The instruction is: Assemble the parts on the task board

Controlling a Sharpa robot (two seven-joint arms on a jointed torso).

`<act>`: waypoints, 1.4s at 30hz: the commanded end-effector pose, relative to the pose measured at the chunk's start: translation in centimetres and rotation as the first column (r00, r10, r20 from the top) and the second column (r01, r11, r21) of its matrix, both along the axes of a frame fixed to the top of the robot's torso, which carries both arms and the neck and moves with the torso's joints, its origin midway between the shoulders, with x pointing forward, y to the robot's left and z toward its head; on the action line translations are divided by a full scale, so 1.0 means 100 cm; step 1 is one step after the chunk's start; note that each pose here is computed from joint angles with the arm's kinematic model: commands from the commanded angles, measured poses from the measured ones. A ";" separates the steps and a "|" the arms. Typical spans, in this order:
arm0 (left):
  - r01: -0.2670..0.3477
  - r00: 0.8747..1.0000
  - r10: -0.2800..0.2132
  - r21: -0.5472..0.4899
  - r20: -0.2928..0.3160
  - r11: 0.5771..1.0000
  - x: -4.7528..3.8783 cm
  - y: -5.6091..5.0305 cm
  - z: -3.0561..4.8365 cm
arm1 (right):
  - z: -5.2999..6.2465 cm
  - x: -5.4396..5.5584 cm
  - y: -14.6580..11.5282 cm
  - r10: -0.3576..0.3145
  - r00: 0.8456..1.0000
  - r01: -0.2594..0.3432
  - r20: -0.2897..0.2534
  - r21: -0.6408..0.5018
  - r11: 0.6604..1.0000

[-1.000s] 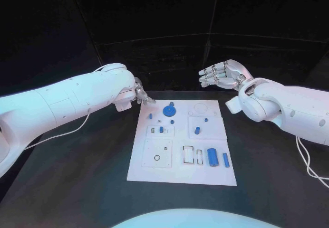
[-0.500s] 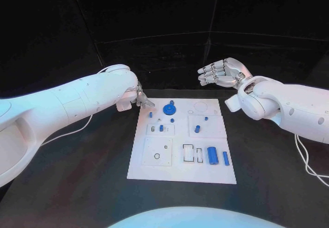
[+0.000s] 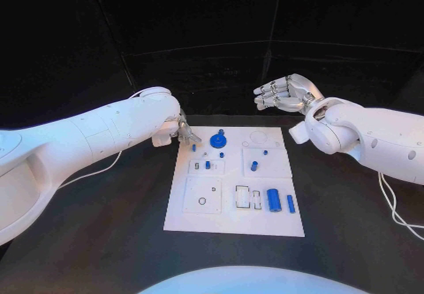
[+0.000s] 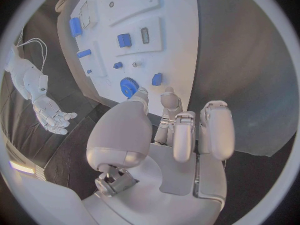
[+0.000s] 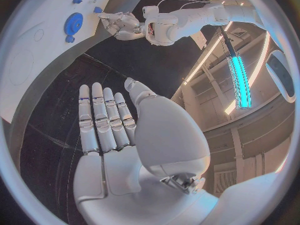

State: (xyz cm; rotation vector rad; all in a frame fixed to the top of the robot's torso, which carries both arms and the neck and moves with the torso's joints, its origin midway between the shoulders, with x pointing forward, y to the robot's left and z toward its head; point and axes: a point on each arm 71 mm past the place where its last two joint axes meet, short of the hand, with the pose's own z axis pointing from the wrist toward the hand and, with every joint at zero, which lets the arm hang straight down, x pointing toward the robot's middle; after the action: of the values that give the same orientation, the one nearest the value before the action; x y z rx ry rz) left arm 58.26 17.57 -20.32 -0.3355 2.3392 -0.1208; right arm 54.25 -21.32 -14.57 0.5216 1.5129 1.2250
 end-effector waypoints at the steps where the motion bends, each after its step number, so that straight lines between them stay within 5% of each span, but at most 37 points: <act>1: 0.031 0.999 -0.031 -0.001 -0.009 1.000 -0.0007 -0.004 -0.0004 | 0.002 0.000 0.002 0.014 1.000 -0.014 0.007 0.008 1.000; 42: 0.050 0.998 -0.050 0.006 -0.039 0.999 -0.0012 -0.009 -0.0069 | 0.002 0.000 0.004 0.019 1.000 -0.020 0.006 0.009 1.000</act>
State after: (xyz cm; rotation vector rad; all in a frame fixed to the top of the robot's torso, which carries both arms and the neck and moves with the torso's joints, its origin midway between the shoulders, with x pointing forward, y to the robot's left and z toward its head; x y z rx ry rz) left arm 58.15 16.84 -21.07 -0.2969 2.3782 -0.1314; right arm 54.26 -21.06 -14.58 0.5176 1.5165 1.2322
